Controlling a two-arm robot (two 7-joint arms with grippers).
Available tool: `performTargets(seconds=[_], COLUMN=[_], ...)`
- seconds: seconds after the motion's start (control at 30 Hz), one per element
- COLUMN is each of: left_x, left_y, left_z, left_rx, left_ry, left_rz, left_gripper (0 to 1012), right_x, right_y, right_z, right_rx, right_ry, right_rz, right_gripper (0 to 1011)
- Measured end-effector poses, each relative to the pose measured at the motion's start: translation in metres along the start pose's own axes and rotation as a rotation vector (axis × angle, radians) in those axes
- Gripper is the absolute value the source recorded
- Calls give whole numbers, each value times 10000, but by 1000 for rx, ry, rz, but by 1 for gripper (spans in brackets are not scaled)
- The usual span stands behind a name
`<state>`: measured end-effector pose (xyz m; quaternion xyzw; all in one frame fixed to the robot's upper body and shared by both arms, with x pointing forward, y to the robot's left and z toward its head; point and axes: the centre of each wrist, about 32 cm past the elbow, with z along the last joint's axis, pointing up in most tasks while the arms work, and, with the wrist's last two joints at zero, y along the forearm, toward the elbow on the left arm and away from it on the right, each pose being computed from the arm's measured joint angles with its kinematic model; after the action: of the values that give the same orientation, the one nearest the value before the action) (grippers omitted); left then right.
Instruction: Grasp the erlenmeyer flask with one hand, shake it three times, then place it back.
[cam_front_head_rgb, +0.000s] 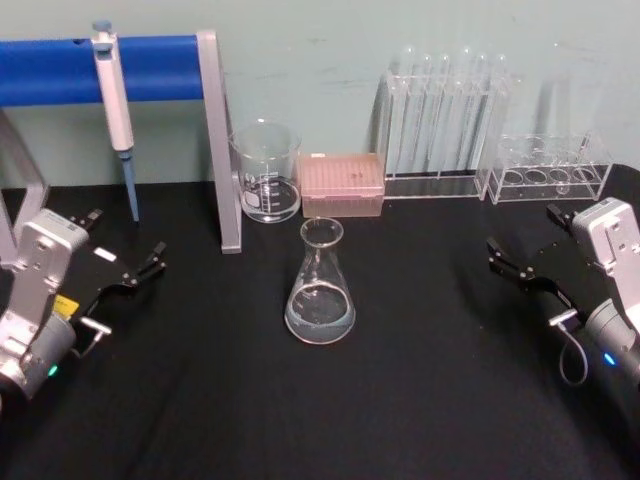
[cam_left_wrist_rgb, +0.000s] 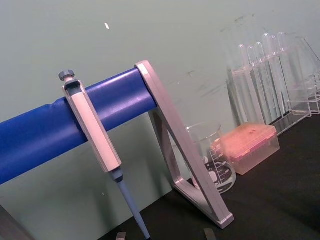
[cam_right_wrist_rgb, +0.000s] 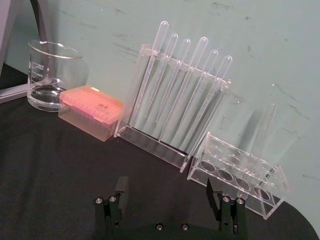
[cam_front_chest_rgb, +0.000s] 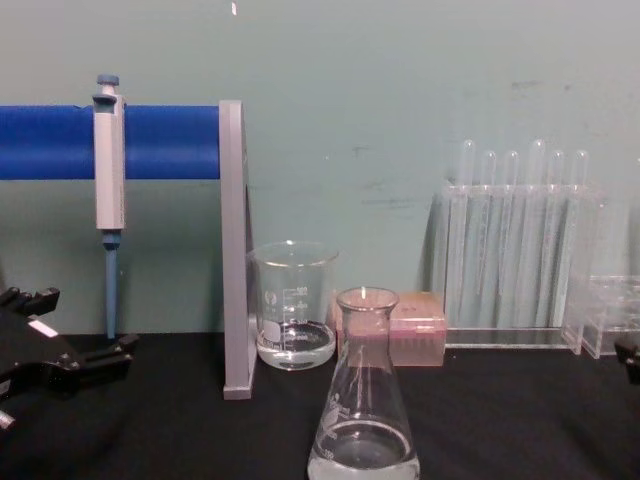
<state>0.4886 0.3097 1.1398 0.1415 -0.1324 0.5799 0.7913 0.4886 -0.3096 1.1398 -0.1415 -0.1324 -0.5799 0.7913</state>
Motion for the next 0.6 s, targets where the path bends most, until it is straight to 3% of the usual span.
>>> performTargets(seconds=[0.33, 0.6], left_x=[0, 0], left_y=[0, 0], left_z=[0, 0], left_rx=[0, 0], left_ry=[0, 0], left_rz=[0, 0], left_gripper=[1001, 1001], right_x=[14, 70], right_y=[-4, -66], right_z=[-1, 51], right_rx=[1, 15], right_ry=[5, 103], right_rz=[4, 78], right_gripper=[1000, 1000])
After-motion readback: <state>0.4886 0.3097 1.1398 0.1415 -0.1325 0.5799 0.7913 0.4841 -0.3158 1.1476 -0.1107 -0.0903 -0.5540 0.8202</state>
